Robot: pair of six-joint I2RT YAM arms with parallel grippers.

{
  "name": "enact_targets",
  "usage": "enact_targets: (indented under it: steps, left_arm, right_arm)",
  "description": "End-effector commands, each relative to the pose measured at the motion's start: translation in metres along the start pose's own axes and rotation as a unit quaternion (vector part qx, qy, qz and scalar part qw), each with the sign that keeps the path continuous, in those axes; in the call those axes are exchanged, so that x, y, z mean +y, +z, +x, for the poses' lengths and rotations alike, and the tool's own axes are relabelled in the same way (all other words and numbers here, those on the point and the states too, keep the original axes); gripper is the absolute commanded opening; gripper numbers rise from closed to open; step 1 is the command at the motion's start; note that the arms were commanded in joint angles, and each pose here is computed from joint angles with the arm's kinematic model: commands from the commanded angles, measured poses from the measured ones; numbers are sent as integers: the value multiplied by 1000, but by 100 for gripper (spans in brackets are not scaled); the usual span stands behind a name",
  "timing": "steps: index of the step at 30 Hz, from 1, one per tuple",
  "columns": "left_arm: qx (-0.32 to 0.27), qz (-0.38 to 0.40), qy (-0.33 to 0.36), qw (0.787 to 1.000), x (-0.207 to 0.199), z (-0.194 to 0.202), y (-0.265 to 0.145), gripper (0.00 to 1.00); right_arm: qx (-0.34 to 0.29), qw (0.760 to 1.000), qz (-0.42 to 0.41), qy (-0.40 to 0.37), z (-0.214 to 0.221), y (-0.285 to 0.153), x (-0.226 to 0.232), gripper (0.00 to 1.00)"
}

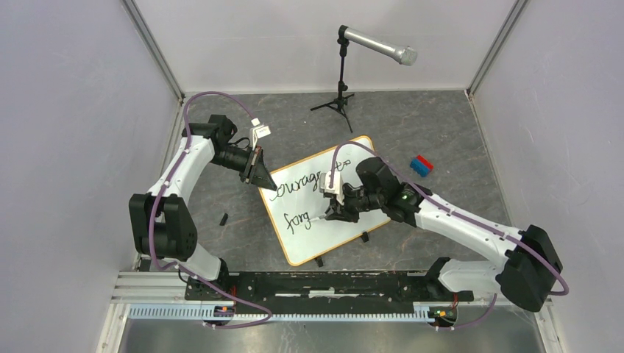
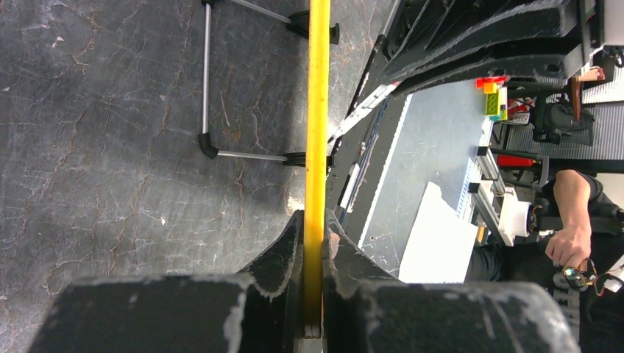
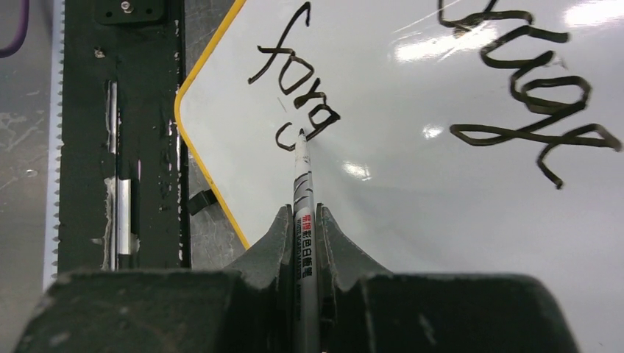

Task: Write a sentence on the whiteboard

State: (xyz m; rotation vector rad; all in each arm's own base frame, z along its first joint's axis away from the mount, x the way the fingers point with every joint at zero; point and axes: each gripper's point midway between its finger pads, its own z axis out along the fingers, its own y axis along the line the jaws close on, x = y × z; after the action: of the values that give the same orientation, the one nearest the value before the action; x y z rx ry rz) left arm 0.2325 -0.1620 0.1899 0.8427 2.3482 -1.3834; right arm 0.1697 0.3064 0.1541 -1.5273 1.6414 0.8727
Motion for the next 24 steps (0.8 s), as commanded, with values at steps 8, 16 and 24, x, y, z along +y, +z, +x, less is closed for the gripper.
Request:
enact_targets:
  steps: [8,16,24]
  left_arm:
    - [6,-38,28,999,5,-2,-9,2]
    - [8,-39,27,999,6,-1,-9,2]
    - [8,-40,28,999,6,-2,-9,2]
  right_arm:
    - [-26,998,53,-22,-24,-19,-29,0]
    - [-24,998,53,-16,-22,-14,-33,0]
    - [-17,997,71,-10,-14,-25,-43,0]
